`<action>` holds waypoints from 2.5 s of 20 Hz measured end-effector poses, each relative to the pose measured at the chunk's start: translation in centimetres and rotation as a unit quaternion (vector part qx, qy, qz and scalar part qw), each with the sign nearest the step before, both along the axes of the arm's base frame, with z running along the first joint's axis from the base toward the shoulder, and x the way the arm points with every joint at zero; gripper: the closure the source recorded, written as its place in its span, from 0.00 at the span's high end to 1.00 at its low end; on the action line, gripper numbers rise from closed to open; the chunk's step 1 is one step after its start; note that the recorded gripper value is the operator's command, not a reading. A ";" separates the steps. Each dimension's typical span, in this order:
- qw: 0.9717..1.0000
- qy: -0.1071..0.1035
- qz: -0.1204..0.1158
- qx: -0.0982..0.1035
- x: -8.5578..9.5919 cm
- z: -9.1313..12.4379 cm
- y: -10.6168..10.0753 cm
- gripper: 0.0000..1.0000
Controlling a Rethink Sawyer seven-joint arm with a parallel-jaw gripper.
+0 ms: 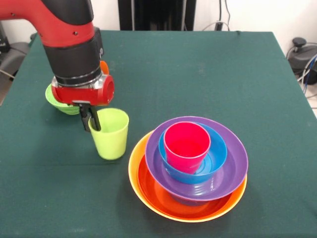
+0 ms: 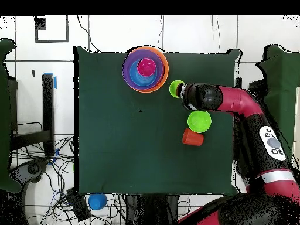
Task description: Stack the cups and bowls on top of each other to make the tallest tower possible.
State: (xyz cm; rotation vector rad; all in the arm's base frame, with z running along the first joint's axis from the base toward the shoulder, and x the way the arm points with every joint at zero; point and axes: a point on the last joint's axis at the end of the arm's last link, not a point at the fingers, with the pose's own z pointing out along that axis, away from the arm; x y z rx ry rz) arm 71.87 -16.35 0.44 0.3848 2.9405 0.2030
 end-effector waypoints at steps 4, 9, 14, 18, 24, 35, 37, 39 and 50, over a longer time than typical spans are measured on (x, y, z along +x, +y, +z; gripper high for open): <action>1.000 -0.006 0.003 -0.009 0.3 4.1 0.1 0.00; 1.000 -0.002 0.008 -0.022 1.1 8.8 0.4 0.00; 0.999 0.004 0.016 -0.036 1.9 12.7 1.6 0.00; 0.999 0.007 0.022 -0.037 2.7 14.2 3.2 0.00; 0.998 0.002 0.045 -0.041 5.9 15.8 8.0 0.00; 0.998 -0.019 0.048 -0.031 11.1 15.2 12.2 0.00; 0.999 -0.012 0.044 -0.027 11.5 15.0 12.1 0.00; 0.999 -0.002 0.041 -0.024 11.6 14.9 12.1 0.00; 0.998 0.047 0.026 -0.026 10.5 14.0 10.0 0.00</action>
